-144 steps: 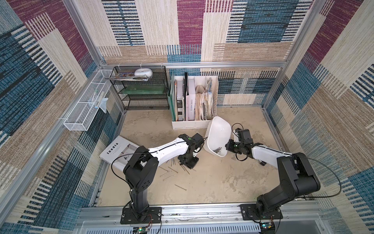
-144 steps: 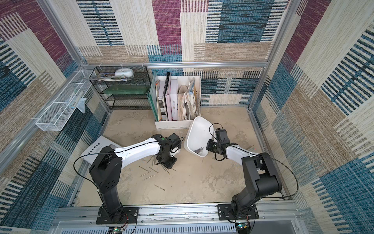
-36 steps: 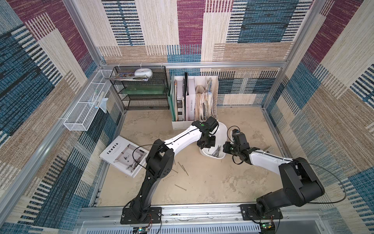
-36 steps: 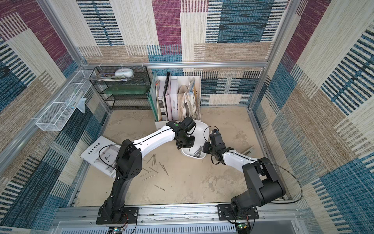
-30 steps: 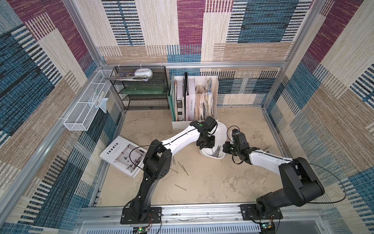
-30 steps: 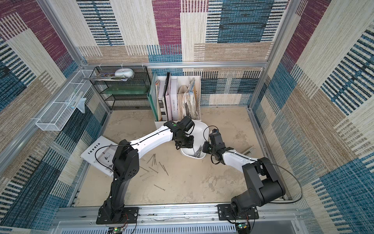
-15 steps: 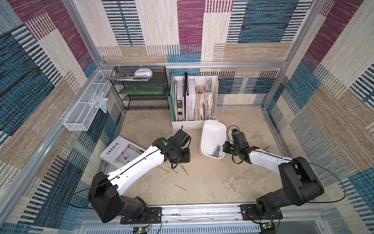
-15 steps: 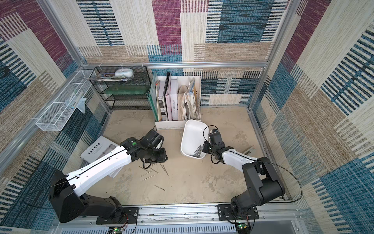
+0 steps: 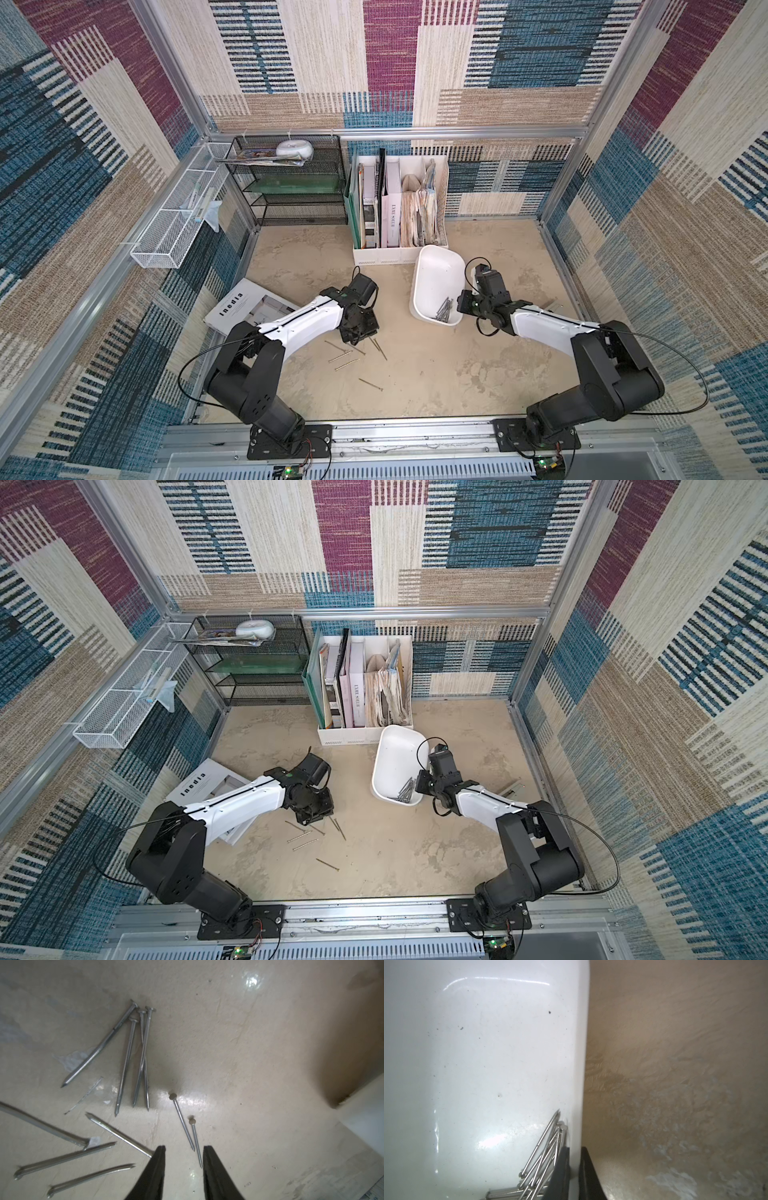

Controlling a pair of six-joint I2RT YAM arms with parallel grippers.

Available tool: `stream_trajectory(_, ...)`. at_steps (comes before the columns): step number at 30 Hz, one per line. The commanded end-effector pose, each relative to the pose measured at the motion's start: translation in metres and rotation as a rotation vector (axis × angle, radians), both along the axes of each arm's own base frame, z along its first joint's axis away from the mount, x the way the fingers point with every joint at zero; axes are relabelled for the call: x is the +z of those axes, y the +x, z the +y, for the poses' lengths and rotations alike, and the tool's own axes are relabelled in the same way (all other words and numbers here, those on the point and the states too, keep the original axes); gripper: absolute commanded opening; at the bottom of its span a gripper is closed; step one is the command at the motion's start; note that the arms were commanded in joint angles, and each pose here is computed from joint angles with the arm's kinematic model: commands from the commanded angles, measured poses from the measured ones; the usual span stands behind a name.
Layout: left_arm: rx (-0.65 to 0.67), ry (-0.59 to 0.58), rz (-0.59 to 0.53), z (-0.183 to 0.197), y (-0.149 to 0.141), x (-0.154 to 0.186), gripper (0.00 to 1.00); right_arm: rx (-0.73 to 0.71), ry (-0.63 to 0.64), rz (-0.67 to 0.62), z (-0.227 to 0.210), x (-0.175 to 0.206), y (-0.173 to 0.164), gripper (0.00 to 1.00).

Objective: Put the nails on the desktop into the storage box
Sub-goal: Pick up the nail from the center of the board.

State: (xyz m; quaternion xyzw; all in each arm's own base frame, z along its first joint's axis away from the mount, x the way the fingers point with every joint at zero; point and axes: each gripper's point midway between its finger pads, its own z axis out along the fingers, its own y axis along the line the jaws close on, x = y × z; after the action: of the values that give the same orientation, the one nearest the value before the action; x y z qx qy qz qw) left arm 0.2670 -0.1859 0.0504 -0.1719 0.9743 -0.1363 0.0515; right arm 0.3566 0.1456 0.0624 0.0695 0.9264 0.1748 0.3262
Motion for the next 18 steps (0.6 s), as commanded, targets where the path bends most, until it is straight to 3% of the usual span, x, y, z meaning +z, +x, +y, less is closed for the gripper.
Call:
stream_trajectory(1,0.027,-0.032,0.008,-0.005,0.008,-0.003,0.35,0.013,-0.051,0.053,-0.006,-0.016,-0.011,0.0)
stream_trajectory(14,0.048,0.056,0.101,0.005,0.003,-0.036,0.31,0.028,-0.07,0.072,-0.005,-0.029,-0.009,0.0)
stream_trajectory(18,0.057,0.077,0.12,0.01,0.005,-0.044,0.25,0.036,-0.066,0.081,-0.003,-0.033,-0.009,0.0)
